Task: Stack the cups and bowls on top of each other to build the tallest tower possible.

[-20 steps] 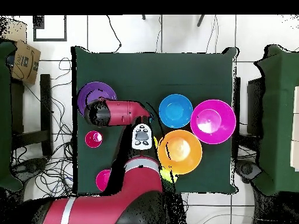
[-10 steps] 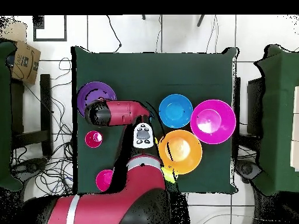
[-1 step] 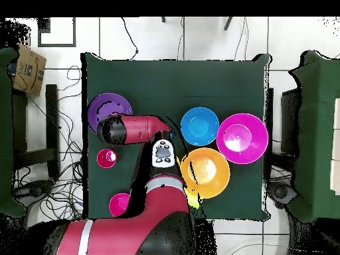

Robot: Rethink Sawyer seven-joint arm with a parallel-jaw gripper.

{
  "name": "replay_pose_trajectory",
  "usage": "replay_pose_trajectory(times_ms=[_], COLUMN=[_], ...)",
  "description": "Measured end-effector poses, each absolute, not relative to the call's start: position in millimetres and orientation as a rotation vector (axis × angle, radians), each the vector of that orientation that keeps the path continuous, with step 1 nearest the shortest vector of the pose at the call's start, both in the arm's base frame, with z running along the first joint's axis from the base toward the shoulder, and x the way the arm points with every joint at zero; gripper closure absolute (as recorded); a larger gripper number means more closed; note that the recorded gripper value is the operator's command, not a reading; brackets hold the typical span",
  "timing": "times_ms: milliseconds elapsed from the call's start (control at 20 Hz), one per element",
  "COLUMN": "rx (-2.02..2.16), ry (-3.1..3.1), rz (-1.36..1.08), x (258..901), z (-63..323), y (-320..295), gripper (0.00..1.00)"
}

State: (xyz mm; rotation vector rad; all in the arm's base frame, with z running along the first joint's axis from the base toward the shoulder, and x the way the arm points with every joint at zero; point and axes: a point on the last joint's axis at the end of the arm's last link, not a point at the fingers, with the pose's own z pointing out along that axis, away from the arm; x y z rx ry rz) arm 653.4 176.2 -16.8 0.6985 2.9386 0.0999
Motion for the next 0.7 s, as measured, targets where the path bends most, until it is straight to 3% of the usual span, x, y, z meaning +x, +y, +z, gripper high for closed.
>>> replay_pose_trajectory(times_ms=[700], rx=[0.694], ry=[2.940], rz=[0.161], x=[653.4], z=[-24.3], y=[165.8], gripper=[0.00])
